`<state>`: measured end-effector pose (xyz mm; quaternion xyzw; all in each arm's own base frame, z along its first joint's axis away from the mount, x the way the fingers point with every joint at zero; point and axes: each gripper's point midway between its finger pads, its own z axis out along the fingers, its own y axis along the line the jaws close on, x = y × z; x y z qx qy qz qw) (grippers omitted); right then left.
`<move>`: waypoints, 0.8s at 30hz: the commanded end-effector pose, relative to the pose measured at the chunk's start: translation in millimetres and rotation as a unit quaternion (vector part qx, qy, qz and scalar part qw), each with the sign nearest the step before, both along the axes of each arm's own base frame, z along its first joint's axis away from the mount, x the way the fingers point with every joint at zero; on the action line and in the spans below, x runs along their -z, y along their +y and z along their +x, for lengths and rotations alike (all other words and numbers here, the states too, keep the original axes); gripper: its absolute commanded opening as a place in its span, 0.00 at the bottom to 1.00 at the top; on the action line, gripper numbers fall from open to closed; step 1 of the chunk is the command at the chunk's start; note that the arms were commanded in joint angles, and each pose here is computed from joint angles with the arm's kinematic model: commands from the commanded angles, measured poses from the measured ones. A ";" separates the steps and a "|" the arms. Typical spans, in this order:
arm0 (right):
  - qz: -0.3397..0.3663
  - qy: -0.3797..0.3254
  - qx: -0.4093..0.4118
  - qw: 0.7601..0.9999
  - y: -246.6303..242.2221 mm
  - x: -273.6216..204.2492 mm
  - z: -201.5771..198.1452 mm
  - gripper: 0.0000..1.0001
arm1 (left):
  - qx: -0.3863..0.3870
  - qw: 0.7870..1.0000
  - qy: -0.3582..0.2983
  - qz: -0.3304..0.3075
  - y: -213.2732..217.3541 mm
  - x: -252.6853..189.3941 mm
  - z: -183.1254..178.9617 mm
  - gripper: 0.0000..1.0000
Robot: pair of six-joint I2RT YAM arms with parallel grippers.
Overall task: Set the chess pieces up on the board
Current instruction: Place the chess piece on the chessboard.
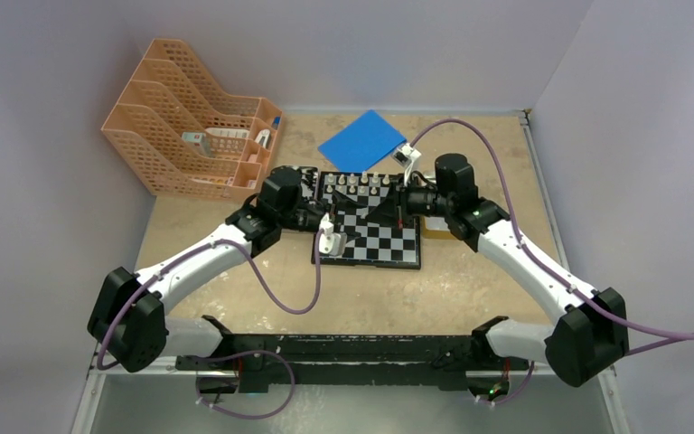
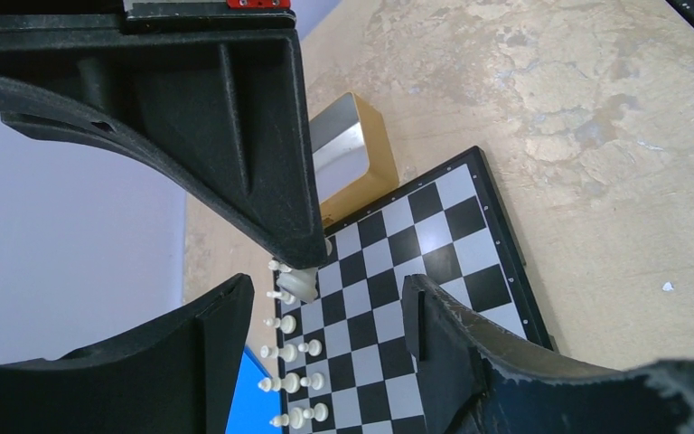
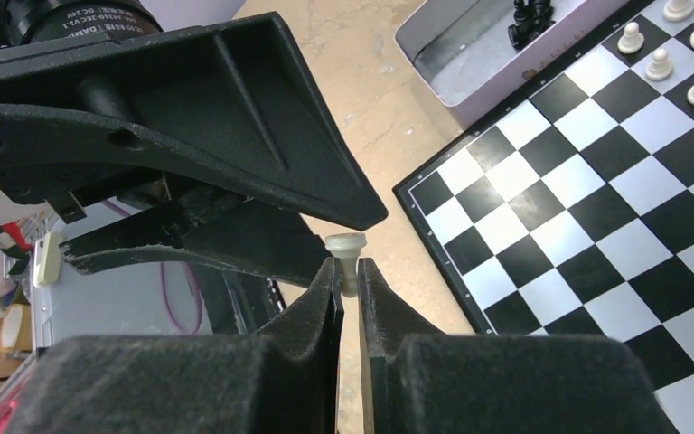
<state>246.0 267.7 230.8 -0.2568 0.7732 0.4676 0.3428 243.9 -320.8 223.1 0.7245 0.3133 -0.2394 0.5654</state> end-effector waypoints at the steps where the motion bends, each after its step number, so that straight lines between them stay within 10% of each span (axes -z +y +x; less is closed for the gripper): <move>1: 0.027 -0.019 -0.027 0.999 6.7 -25.7 -8.9 0.09 | 0.024 0.998 -0.049 -0.036 -10.3 -30.6 2.2 0.61; 24: 0.045 -0.005 -0.034 0.998 13.5 -26.4 -10.3 0.09 | 0.034 0.998 -0.032 -0.039 -11.4 -28.5 -3.0 0.39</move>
